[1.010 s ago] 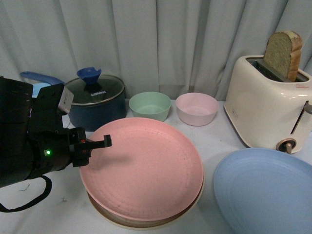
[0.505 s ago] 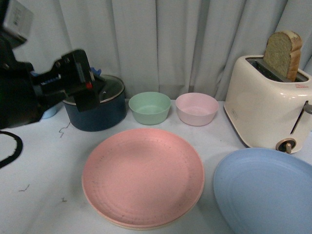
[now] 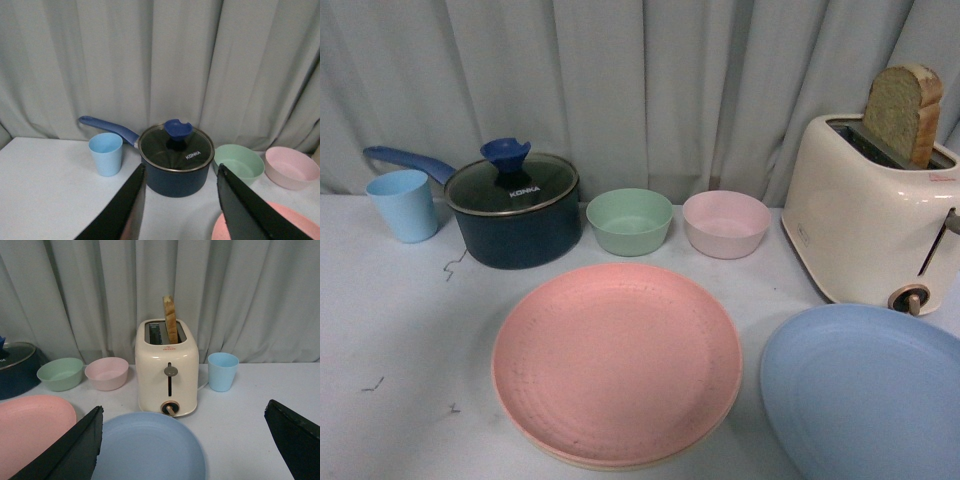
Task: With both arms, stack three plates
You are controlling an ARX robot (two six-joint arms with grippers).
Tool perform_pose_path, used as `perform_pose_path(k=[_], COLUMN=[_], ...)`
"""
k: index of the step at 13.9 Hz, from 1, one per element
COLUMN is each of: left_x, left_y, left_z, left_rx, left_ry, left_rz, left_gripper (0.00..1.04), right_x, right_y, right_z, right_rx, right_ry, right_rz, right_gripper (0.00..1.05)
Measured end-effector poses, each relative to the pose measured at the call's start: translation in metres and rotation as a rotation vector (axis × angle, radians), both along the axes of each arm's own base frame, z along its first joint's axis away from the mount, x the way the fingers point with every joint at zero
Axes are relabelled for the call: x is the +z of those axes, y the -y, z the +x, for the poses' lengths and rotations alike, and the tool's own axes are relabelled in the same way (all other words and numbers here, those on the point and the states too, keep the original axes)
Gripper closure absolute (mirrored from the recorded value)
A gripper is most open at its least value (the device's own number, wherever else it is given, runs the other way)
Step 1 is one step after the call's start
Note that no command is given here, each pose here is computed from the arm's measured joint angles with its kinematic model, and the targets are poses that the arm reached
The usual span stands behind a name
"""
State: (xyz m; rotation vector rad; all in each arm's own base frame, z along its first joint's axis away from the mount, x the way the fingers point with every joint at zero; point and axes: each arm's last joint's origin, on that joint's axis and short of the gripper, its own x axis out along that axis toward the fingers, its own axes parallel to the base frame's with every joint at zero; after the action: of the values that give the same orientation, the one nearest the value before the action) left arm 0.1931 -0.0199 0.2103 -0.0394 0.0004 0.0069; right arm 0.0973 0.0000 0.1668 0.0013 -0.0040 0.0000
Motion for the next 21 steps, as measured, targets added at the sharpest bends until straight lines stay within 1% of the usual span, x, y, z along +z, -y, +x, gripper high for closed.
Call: perform_pose_path(k=[1,3,5,6,7,9,11,12,13,15,21], left_x=[-0.006,-0.016,-0.022,-0.026,-0.028,-0.034,-0.035,-0.040,-0.043,-0.040,-0.040], left_y=[-0.002,-0.008,-0.018,-0.021,-0.020,-0.020,-0.020,-0.020,-0.020,-0.020,-0.020], left_z=[-0.006,-0.022,-0.032,-0.037,-0.043,-0.053,-0.059,-0.062,-0.063,-0.070,-0.080], left_rx=[-0.008,-0.006,-0.008,0.013,-0.009,-0.008,-0.008,-0.007,-0.007,-0.007,-0.008], left_ry=[-0.008,-0.003,-0.007,-0.014,-0.005,-0.011,-0.004,0.022,-0.008,0.018,0.010], left_rz=[0.015,0.022,0.024,0.023,0.024,0.024,0.024,0.024,0.024,0.024,0.024], left_gripper=[0.73,1.02,1.03,1.03,1.03,1.03,1.03,1.03,1.03,1.03,1.03], right_x=[0.000,0.000,0.000,0.000,0.000,0.000,0.000,0.000,0.000,0.000,0.000], right_y=[0.000,0.000,0.000,0.000,0.000,0.000,0.000,0.000,0.000,0.000,0.000], right_z=[0.000,0.000,0.000,0.000,0.000,0.000,0.000,0.000,0.000,0.000,0.000], right_rx=[0.000,0.000,0.000,0.000,0.000,0.000,0.000,0.000,0.000,0.000,0.000], right_ry=[0.000,0.000,0.000,0.000,0.000,0.000,0.000,0.000,0.000,0.000,0.000], right_rz=[0.000,0.000,0.000,0.000,0.000,0.000,0.000,0.000,0.000,0.000,0.000], right_gripper=[0.06,0.06,0.06,0.06,0.06,0.06,0.06,0.06,0.06,0.06,0.06])
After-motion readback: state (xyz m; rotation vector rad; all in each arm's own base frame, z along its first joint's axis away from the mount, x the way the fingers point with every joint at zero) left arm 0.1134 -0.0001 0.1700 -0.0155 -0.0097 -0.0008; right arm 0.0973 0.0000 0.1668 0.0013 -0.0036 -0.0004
